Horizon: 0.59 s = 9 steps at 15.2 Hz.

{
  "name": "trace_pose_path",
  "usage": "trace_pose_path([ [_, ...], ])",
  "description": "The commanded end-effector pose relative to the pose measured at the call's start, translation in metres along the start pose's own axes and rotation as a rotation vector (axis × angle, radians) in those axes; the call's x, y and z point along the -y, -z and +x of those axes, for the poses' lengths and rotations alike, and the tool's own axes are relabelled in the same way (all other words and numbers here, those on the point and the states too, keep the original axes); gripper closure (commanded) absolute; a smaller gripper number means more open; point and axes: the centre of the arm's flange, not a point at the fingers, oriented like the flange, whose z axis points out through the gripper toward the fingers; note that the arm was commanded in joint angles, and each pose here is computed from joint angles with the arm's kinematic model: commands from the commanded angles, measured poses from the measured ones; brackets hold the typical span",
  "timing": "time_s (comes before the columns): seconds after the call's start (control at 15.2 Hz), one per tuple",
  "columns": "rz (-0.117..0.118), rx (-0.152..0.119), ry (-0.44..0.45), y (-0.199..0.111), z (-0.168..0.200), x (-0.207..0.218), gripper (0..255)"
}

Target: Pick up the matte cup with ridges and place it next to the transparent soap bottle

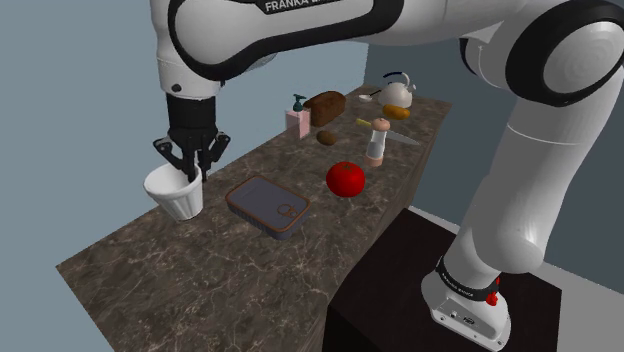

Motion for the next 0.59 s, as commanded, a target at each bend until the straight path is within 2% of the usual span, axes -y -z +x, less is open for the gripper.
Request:
trace_pose_path([
  [0.0, 0.000, 0.000, 0.000, 0.011, 0.000, 0.002, 255],
  [0.53, 0.000, 0.000, 0.000, 0.052, 0.000, 0.011, 255],
])
